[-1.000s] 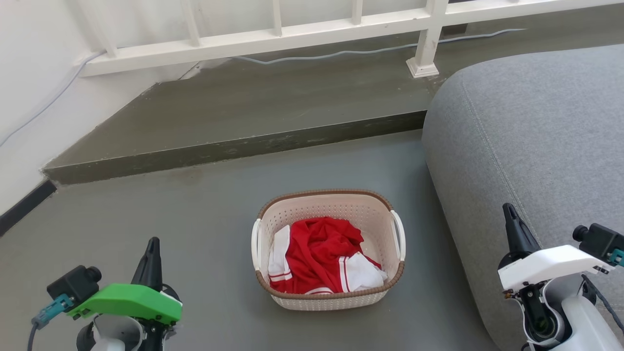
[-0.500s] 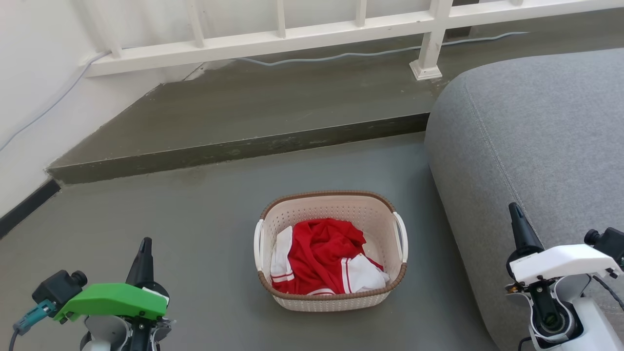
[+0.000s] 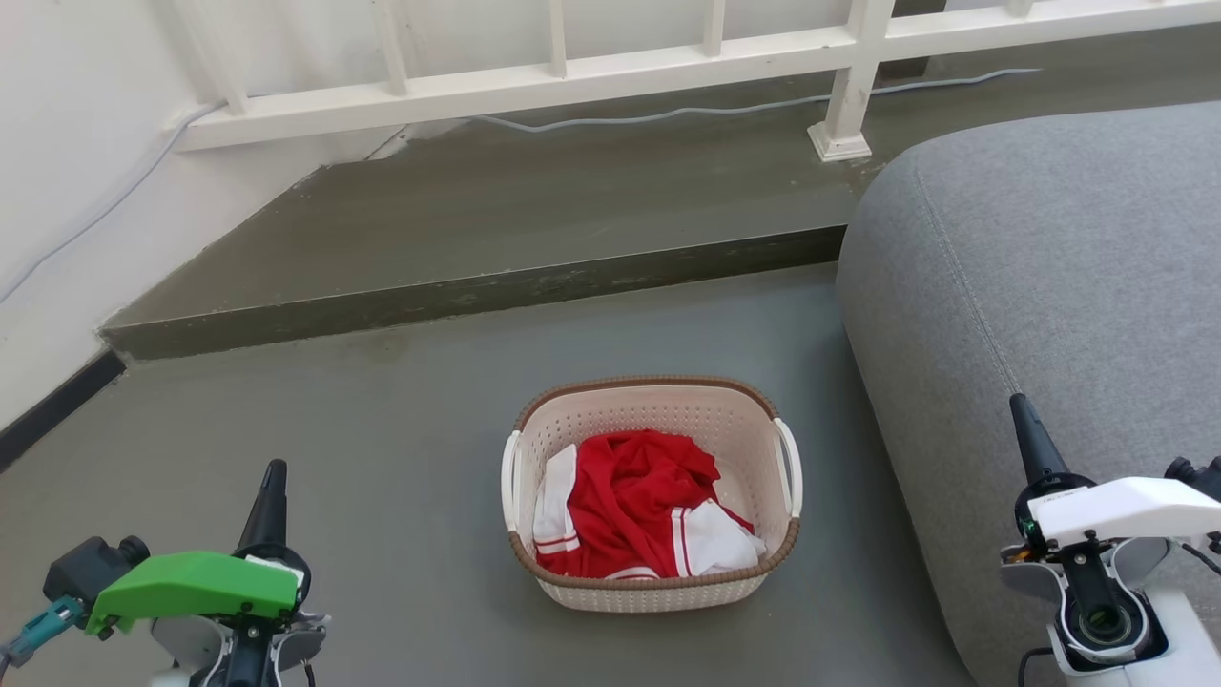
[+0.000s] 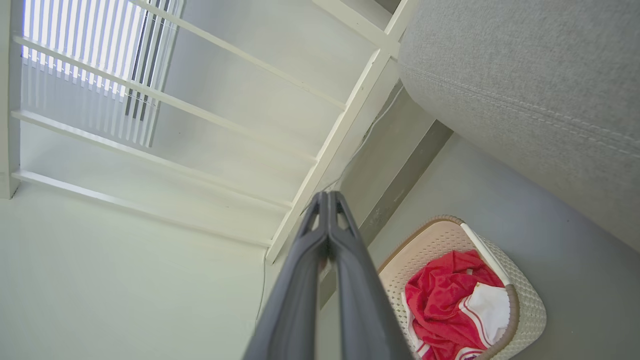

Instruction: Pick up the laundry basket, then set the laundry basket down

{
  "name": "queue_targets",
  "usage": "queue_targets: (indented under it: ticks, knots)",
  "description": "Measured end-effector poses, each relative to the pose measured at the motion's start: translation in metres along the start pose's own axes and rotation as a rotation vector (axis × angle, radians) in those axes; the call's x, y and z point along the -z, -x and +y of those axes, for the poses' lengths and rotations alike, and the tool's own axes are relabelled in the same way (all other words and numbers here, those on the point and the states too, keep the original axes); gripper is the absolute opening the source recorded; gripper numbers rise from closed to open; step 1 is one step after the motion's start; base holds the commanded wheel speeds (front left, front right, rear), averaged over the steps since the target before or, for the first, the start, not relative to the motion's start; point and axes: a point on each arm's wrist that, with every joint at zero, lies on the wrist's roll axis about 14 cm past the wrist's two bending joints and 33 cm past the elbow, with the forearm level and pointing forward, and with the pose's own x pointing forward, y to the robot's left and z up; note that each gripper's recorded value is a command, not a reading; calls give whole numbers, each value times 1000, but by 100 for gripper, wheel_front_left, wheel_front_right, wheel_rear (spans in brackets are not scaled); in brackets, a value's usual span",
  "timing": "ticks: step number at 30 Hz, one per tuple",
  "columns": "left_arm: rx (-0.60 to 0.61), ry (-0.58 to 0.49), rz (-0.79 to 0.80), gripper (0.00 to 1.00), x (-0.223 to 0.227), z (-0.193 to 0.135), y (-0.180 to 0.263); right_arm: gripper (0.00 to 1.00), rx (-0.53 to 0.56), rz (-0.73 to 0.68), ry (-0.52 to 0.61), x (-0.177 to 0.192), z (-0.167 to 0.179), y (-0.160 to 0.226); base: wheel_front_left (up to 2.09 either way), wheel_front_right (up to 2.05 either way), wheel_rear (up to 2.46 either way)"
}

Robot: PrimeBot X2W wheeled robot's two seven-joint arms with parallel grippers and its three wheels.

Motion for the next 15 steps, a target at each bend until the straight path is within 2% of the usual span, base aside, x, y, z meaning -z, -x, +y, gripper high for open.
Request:
queue_targets:
  ticks: [15]
  knots:
    - [10, 183, -14, 0, -11, -1, 2, 0, -23, -13, -217, -6, 6, -2, 0, 0, 0]
